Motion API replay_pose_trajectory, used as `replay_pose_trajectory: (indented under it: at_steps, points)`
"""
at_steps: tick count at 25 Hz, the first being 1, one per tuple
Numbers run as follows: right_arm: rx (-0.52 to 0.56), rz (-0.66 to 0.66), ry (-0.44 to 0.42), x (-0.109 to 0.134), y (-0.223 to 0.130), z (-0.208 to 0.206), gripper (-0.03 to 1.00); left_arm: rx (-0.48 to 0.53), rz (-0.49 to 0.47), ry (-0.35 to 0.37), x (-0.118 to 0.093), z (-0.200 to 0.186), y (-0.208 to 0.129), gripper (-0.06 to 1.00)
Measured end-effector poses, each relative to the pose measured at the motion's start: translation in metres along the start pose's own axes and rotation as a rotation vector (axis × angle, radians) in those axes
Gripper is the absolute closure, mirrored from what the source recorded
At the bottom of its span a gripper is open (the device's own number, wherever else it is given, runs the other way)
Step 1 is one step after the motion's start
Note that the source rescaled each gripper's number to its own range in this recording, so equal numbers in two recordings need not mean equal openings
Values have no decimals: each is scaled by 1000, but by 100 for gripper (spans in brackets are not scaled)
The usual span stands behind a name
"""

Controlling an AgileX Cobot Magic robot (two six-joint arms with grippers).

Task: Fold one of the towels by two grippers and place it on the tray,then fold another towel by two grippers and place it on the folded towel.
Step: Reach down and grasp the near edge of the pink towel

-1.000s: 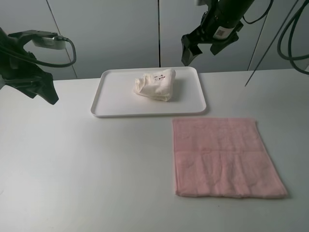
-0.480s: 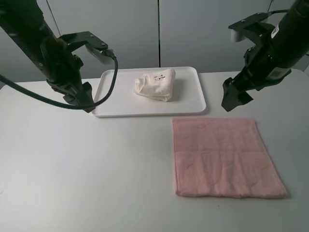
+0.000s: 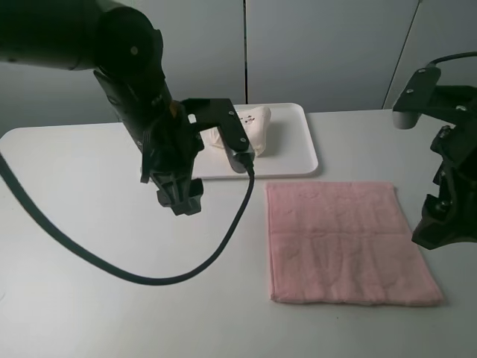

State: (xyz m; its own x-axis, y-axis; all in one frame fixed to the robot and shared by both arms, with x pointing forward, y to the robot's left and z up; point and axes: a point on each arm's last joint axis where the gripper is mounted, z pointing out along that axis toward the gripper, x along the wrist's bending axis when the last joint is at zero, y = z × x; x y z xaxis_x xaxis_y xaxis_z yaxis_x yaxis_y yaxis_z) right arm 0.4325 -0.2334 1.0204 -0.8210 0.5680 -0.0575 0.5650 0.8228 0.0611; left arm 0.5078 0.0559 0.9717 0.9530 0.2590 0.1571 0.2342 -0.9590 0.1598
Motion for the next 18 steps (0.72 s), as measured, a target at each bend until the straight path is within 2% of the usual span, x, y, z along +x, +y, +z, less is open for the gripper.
replay_pose_trajectory:
  at_steps: [3, 6, 9, 18]
  points:
    - [10, -103, -7, -1, -1, 0, -3, -11, 84, 7, -18, 17, 17, 8]
    - [50, -211, -29, -2, -6, 4, -3, -35, 138, 9, -34, 26, 29, 8]
    - [85, -301, -17, 2, -14, 18, -3, -37, 180, 0, -48, 33, 36, 8]
    - [77, -377, -19, 23, -40, 71, -3, -17, 319, -43, -97, 51, 54, 8]
